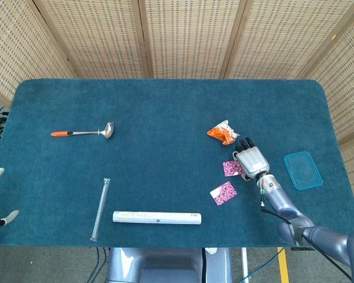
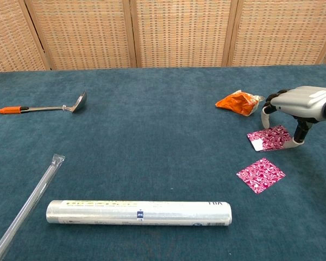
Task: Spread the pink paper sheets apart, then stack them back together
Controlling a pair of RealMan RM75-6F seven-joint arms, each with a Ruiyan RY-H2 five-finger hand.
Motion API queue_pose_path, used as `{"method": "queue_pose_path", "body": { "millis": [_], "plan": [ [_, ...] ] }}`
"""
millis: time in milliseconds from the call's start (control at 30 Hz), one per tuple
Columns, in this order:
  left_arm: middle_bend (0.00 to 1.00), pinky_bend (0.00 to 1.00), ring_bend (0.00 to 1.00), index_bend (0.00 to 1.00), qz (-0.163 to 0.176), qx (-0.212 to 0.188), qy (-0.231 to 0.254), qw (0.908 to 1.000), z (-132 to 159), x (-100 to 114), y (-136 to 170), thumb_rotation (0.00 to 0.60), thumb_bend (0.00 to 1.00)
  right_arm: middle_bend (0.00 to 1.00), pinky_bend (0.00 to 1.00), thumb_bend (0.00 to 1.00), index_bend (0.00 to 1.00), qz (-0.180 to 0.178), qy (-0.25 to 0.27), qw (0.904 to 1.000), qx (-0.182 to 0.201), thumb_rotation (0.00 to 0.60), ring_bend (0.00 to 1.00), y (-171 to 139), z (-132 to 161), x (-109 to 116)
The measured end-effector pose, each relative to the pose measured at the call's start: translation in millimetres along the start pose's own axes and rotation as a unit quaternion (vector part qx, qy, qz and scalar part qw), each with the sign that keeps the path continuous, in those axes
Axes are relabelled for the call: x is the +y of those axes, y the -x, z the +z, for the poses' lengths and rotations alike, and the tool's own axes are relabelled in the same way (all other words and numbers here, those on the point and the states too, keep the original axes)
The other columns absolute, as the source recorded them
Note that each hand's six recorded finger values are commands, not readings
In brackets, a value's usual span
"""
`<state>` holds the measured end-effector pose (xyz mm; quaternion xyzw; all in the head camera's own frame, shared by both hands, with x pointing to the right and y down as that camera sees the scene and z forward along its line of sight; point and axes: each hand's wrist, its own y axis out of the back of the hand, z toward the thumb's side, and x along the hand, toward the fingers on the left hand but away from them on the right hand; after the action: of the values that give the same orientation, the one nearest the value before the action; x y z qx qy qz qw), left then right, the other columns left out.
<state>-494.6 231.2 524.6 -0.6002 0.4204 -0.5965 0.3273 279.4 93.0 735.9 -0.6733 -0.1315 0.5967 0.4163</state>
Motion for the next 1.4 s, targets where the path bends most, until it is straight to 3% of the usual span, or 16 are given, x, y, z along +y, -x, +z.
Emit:
{"method": "queue_pose_path", "body": {
  "millis": [833, 1400],
  "plan": [
    [0.0, 0.0, 0.0, 0.1, 0.004, 0.0, 0.0, 1.0, -1.3, 2.1, -0.1, 0.572, 0.0, 0.17, 0.0, 0.21, 0.28, -0.002, -0.01, 0.9999, 0.001, 0.6, 0.0, -0.2, -7.1, 5.9],
    [0.0, 0.0, 0.0, 0.1, 0.004, -0.001, 0.002, 1.0, -1.9, 1.5, -0.6, 0.571, 0.0, 0.18, 0.0, 0.21, 0.3, -0.002, 0.005, 0.9987, 0.052, 0.6, 0.0, -36.1, 28.0, 8.1]
  ]
}}
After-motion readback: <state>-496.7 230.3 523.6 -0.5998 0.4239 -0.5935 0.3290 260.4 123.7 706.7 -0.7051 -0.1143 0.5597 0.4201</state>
